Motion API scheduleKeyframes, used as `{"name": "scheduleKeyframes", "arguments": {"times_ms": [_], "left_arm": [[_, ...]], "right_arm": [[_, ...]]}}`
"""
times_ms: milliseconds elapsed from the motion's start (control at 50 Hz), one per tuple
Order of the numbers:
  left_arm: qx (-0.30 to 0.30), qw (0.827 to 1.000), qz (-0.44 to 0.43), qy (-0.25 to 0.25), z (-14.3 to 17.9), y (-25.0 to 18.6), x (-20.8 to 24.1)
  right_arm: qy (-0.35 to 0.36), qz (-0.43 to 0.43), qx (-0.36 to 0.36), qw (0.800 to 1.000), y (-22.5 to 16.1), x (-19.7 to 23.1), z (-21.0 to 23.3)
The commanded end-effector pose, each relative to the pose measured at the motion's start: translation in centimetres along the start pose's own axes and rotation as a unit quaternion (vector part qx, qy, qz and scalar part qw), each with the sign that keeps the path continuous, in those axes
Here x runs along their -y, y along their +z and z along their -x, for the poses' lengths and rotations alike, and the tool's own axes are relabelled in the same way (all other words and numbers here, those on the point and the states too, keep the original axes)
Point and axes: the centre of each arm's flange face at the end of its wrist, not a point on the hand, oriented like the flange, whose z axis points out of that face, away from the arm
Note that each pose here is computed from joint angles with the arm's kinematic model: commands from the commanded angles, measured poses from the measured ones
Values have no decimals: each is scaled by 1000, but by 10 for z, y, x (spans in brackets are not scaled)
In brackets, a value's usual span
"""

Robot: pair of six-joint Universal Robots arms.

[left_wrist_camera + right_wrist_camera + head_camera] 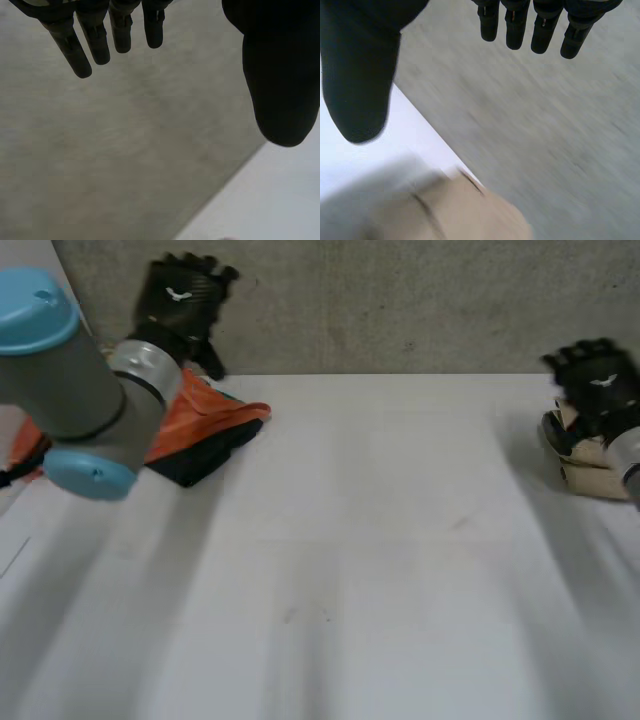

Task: Fold the laundry.

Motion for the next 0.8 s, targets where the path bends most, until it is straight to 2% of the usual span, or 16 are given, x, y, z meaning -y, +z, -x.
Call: {"name": "scheduleKeyframes", "arguments": {"times_ms": [20, 80, 220, 400, 580, 800], "left_arm": [[48, 985, 66, 150, 69, 36, -75], [31, 976, 116, 181, 85, 39, -120], [3, 965, 191, 178, 117, 29, -200], [-57, 972, 172, 149, 114, 29, -228], [-49, 981, 148, 112, 117, 44, -249], [-46, 982, 149, 109, 115, 45, -280]], "right_arm": [[84, -18, 177, 980, -65, 43, 52], [108, 22, 226, 968, -85, 52, 65], [107, 87, 263, 955, -105, 46, 76], [82, 97, 274, 953, -114, 38, 82], [89, 111, 278, 950, -121, 33, 88], [96, 123, 283, 946, -127, 29, 92]]}}
